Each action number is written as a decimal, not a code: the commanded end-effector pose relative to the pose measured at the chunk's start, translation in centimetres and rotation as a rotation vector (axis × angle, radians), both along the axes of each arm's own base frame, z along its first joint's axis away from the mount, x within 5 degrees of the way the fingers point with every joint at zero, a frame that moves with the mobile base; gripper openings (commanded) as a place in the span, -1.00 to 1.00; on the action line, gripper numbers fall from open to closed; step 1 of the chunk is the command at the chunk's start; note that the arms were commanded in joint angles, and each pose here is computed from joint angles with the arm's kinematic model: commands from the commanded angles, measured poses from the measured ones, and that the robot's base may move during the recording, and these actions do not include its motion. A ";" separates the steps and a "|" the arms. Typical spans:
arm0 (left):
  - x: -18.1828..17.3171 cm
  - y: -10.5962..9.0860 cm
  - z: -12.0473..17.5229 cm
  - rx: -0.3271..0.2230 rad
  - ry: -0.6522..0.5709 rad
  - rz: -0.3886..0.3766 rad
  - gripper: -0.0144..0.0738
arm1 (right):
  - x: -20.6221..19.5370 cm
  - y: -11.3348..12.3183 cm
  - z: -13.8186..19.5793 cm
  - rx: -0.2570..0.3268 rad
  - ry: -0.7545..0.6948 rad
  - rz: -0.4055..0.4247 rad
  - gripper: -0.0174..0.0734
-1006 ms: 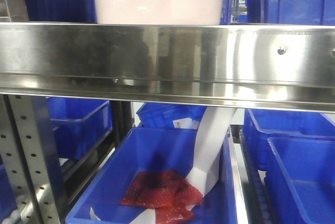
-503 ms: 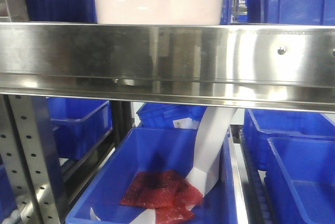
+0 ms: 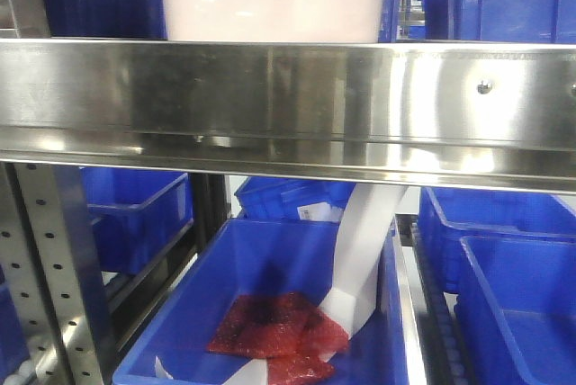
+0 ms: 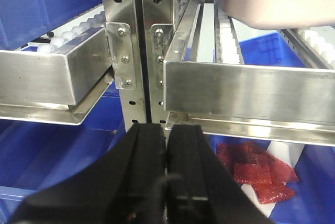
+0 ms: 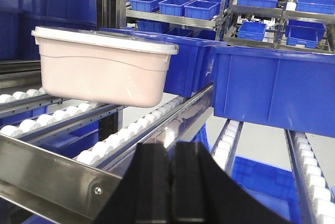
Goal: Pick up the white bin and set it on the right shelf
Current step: 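Open both grippers and release the bin on the shelf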
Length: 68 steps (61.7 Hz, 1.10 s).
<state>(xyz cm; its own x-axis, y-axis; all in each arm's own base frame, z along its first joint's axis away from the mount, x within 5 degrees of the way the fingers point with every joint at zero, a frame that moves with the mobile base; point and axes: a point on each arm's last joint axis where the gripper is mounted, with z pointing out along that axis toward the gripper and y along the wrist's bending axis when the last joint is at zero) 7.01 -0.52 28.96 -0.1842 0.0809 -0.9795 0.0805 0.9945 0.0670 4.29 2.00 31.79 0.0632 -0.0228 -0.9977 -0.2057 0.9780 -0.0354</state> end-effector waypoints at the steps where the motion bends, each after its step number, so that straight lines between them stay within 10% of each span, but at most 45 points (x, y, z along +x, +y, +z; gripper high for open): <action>1: 0.0 0.0 1.6 -0.013 -0.101 -0.002 -0.94 | 0.0 -0.4 1.3 0.036 -0.069 -0.040 -0.47; 36: -1.0 -0.8 -8.2 -0.045 -0.283 -0.145 -0.94 | 0.0 -0.4 1.3 0.036 -0.069 -0.040 -0.47; 68: -1.6 -0.6 -7.8 -0.098 -0.340 -0.146 -0.94 | 0.0 -0.4 1.3 0.036 -0.069 -0.040 -0.47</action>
